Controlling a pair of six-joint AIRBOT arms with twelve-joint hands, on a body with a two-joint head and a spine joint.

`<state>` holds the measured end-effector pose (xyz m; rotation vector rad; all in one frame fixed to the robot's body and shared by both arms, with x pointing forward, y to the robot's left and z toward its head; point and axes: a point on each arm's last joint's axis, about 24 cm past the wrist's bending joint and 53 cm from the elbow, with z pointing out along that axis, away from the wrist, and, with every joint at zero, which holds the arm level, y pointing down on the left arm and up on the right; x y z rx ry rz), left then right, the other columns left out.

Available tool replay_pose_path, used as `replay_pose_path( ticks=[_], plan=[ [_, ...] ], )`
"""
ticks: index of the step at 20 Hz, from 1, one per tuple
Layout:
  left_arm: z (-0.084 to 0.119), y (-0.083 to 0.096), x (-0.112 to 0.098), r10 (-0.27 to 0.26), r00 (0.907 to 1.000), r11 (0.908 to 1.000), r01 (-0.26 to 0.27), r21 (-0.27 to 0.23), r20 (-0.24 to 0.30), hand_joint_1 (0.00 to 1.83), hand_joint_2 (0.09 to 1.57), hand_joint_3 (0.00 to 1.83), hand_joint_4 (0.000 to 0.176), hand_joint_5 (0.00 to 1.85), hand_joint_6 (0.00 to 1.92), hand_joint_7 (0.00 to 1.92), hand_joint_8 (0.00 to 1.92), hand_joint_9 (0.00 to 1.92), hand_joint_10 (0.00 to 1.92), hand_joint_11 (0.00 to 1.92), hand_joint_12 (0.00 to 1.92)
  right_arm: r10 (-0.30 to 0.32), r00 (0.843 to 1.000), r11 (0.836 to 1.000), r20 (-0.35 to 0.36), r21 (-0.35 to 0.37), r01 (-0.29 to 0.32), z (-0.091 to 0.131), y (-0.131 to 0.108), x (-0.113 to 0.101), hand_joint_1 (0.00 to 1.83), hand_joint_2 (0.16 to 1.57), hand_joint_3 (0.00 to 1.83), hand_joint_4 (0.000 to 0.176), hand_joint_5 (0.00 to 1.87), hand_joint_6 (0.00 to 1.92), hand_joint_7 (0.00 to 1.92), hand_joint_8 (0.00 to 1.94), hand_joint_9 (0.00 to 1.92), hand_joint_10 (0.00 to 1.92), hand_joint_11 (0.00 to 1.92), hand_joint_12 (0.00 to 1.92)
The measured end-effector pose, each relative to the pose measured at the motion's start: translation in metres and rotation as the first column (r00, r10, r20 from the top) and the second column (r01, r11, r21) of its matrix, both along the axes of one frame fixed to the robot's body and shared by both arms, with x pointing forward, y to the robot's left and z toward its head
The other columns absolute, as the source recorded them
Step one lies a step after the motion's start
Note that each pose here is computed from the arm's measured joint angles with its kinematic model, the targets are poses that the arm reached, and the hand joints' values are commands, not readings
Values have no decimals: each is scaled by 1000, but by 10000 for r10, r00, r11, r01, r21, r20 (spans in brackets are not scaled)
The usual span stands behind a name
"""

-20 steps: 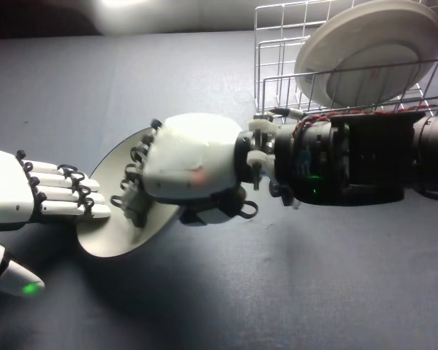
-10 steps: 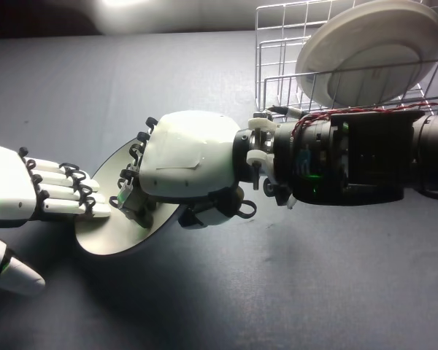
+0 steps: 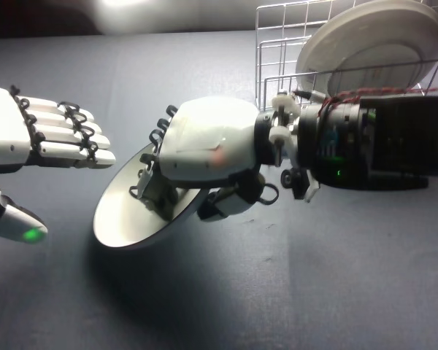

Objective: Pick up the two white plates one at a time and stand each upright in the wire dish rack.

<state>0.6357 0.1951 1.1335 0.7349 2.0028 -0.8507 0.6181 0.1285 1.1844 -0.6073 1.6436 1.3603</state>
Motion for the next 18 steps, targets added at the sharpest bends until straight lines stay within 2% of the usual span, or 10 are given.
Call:
replay_pose_path(
  ticks=[2, 5, 8, 10, 12, 13, 16, 17, 18],
  plan=[
    [5, 2, -1, -97, 9998, 9999, 95, 75, 180, 0, 1197, 2, 0, 44, 17, 13, 5, 2, 1, 42, 19, -45, 10000, 9999, -72, 158, 46, 9, -5, -2, 1495, 1064, 0, 0, 966, 857, 1078, 676, 1079, 853, 900, 1466],
    [10, 8, -2, -68, 9995, 9999, 63, 158, 322, 0, 1195, 1, 0, 5, 1, 0, 0, 0, 0, 3, 1, -241, 9995, 9992, -205, 315, 247, 20, -16, -1, 1494, 1070, 1, 0, 941, 895, 1070, 694, 1065, 864, 890, 1479],
    [22, 8, 0, -124, 9987, 9999, 121, 62, 486, 0, 1191, 0, 0, 3, 1, 0, 0, 0, 0, 2, 0, -545, 9975, 9957, -451, 722, 576, 43, -28, 2, 1496, 1061, 0, 0, 958, 854, 1100, 635, 1090, 838, 909, 1465],
    [28, 6, 1, -114, 9986, 9999, 118, -75, 521, 0, 1201, 4, 0, 10, 4, 0, 0, 0, 0, 0, 0, -517, 9972, 9935, -547, 991, 569, 55, -32, -3, 1497, 1055, 0, 0, 975, 828, 1128, 586, 1100, 822, 921, 1449],
    [34, 10, 1, -35, 9982, 9998, 46, -178, 595, 0, 1194, 0, 0, 32, 12, 5, 2, 0, 0, 24, 11, -435, 9968, 9916, -668, 1185, 512, 64, -35, -10, 1479, 1059, 2, 0, 965, 882, 1118, 631, 1064, 870, 916, 1387],
    [37, 13, 2, 46, 9980, 9998, -33, -209, 625, 0, 1198, 2, 0, 52, 13, 24, 6, 4, 1, 28, 15, -442, 9958, 9901, -802, 1291, 544, 68, -36, -13, 1495, 1068, 0, 0, 931, 924, 1081, 691, 1060, 847, 910, 1445],
    [44, 20, -3, 15, 9972, 9998, 0, -209, 752, 0, 1192, 0, 0, 5, 1, 0, 0, 0, 0, 0, 0, -356, 9944, 9863, -997, 1569, 511, 80, -40, -22, 1495, 1071, 1, 0, 912, 937, 1061, 724, 1079, 837, 899, 1461],
    [42, 22, -5, -134, 9964, 9999, 133, 17, 836, 0, 1200, 3, 0, 9, 3, 0, 0, 0, 0, 0, 0, -377, 9938, 9841, -1044, 1689, 551, 84, -44, -23, 1410, 1072, 3, 0, 923, 973, 1065, 748, 1092, 944, 932, 1148],
    [40, 23, -5, -195, 9961, 9997, 184, 132, 862, 0, 1200, 3, 0, 9, 3, 0, 0, 0, 0, 0, 0, -376, 9927, 9814, -1142, 1827, 582, 88, -46, -23, 1410, 1072, 3, 0, 923, 973, 1065, 748, 1092, 944, 932, 1148]
  ],
)
